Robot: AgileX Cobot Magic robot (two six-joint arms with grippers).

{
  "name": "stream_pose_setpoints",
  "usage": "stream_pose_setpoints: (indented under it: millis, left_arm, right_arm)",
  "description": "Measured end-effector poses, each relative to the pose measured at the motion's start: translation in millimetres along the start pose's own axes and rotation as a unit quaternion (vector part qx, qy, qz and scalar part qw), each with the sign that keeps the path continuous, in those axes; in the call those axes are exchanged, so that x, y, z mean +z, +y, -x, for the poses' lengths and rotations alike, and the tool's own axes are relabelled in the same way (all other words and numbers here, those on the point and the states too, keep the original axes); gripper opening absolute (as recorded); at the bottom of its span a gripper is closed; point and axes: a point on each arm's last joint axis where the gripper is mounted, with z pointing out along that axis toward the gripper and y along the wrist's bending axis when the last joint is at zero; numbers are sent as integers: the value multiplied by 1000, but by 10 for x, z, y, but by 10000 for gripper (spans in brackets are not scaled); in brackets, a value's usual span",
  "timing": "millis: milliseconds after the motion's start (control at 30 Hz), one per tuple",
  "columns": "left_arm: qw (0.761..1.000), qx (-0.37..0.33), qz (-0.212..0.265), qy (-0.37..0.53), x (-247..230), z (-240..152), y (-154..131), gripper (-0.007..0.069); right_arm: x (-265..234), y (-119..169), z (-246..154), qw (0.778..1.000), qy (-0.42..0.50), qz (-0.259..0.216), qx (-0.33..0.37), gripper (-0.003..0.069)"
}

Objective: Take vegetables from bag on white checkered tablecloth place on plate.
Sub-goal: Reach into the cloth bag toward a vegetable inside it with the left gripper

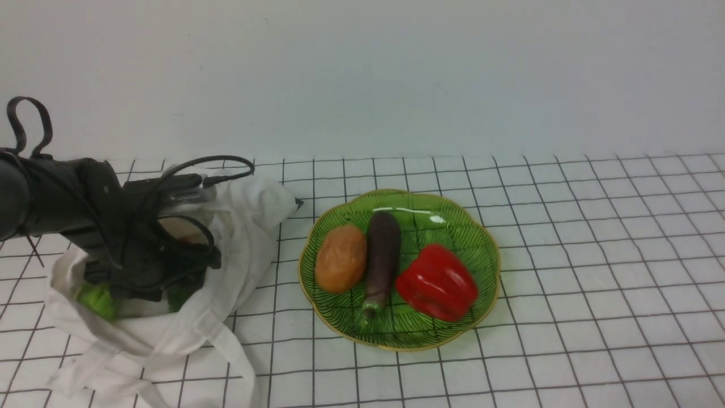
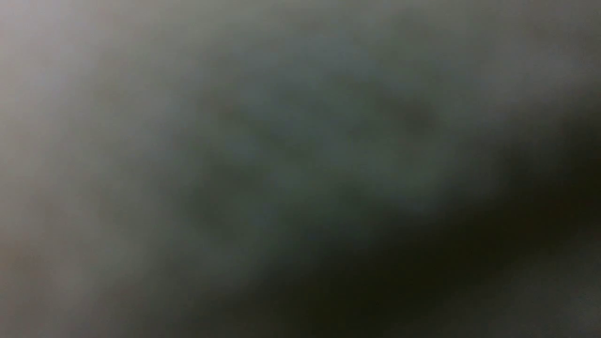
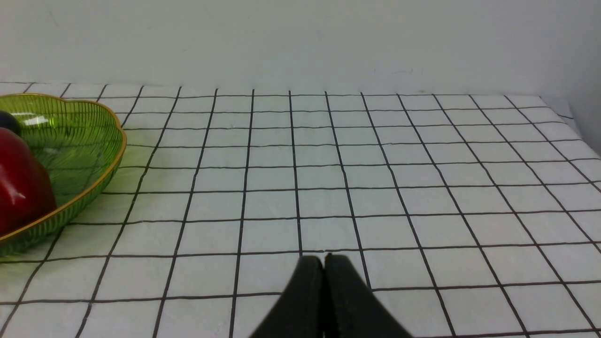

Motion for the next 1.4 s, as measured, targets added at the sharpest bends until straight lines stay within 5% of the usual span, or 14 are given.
stream_pose_setpoints:
  millis: [67,133,233,933,1400]
  left_arm:
    - [1000,3,2,0,0,1,3,316]
    - [1000,9,4,2,-9,9,6,111]
    - [1000,14,7,22,-38,-18,6,18]
    - [997,52,-3,65,-1300,-342,-84,-8]
    - [992,61,-57,-91,-2155,-555,-205,-8]
  right_arm:
    - [0,0,0,1000,0,0,0,-16]
    - [0,0,0,1000,0,0,0,-16]
    - [0,0,0,1000,0,0,0,-16]
    - [0,0,0,1000,0,0,0,-16]
    - [0,0,0,1000,0,0,0,-16]
